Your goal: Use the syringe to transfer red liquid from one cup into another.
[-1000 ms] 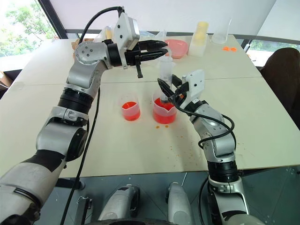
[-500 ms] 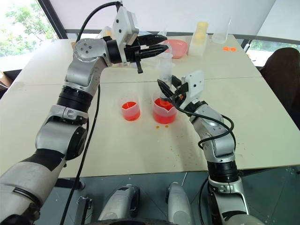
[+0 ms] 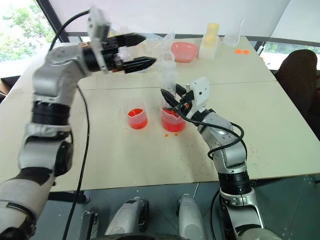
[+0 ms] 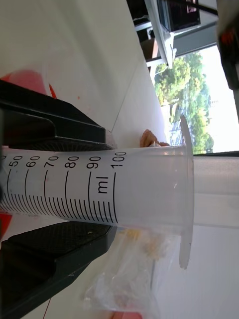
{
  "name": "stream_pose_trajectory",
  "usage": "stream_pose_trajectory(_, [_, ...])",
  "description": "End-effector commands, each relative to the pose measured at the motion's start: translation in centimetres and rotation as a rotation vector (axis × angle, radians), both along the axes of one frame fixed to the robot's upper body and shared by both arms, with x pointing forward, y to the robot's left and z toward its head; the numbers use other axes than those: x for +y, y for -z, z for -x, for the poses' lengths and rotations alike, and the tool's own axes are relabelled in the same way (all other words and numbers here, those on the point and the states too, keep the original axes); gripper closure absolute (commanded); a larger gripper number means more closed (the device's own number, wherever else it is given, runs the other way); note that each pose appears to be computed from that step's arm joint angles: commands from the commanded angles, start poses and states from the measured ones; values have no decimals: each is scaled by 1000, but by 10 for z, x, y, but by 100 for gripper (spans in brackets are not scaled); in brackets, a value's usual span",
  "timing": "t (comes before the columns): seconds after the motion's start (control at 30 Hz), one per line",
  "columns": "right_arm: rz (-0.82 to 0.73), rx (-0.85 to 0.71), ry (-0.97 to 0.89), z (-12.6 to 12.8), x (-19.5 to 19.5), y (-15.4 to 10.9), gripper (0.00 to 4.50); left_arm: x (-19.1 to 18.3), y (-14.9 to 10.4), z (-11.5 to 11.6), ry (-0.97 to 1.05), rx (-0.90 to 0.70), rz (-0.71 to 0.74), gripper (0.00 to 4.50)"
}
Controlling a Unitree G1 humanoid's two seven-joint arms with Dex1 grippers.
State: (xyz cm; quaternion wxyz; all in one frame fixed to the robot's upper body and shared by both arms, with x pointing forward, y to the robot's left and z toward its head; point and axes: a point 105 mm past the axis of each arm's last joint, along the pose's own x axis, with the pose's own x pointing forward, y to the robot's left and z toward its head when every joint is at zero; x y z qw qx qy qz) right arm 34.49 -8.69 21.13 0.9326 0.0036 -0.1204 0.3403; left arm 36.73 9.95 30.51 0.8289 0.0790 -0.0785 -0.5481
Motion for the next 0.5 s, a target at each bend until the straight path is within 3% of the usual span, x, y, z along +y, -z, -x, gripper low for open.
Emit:
stream_pose_trajectory(0.03, [-21,-122,16,5,-8,-35,309,25,-9,29,35,18,15,2])
stream_pose_trajectory(0.17, [-37,-217,33,5,-13,-68,309,55,7,35,-94,22,-30,2])
stream_pose_trajectory(0.3, [-155,-322,-81,16,11,-120,309,70,22,38,-203,23,-34,2])
stream_pose_trajectory(0.4, [-249,-300,-226,25,41,-132,309,73,21,39,-259,-7,-22,2])
stream_pose_trajectory(0.5, [-257,-230,-356,32,78,-113,309,77,21,43,-294,-22,-20,2])
